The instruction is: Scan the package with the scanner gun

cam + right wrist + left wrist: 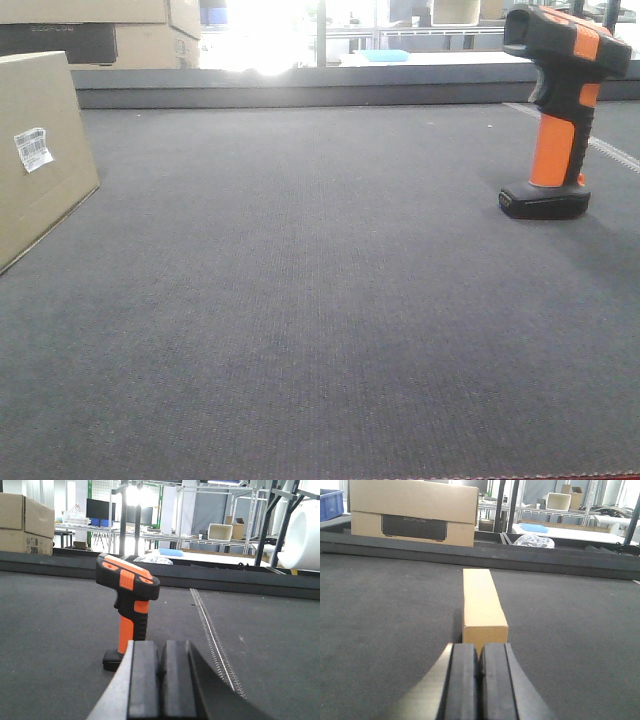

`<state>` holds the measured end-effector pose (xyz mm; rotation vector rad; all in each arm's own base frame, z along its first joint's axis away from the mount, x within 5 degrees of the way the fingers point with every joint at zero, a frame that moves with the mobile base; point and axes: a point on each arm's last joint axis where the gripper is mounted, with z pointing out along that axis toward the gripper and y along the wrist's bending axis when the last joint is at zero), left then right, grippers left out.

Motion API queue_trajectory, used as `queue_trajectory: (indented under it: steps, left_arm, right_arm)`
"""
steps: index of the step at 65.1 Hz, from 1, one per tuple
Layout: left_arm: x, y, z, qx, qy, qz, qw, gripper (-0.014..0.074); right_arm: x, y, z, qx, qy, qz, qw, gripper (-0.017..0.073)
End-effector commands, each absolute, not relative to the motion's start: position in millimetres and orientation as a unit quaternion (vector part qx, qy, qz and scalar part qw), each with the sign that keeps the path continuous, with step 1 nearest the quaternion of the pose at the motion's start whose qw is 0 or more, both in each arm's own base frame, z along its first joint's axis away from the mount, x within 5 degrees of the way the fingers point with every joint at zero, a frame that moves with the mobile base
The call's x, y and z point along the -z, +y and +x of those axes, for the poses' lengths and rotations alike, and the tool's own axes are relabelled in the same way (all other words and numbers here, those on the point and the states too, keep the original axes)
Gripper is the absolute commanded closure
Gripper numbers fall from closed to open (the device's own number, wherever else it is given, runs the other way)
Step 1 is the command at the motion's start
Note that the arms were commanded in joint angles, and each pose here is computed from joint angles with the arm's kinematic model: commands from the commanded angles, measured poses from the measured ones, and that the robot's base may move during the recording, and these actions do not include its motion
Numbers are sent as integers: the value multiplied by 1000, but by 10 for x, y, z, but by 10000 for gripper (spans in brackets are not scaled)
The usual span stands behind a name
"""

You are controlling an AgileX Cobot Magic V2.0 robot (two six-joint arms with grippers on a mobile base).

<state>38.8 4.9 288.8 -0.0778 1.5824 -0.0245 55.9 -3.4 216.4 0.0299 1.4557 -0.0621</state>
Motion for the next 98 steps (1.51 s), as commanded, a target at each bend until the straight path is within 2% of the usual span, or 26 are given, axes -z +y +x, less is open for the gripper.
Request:
queue_trajectory:
  steps: [1, 17, 83, 89, 98]
  left_arm:
    - [-2893, 48, 383, 12, 706, -36, 707, 704]
    - [-2893, 48, 383, 12, 706, -36, 707, 704]
    - [-2893, 48, 383, 12, 706, -36, 707, 704]
    - [-2900, 71, 378, -21, 701, -20, 712, 704]
    - [-2730, 28, 440, -26, 683, 16, 729, 704]
  right_arm:
    - [-2183, -37, 554, 25, 654, 19, 756, 721]
    - [-2091, -27, 563, 19, 692, 16, 722, 721]
    - [-2113, -29, 562, 9, 683, 27, 730, 721]
    - [-2113, -29, 562, 9, 683, 27, 730, 721]
    - [-2112, -28, 562, 9, 683, 27, 730, 721]
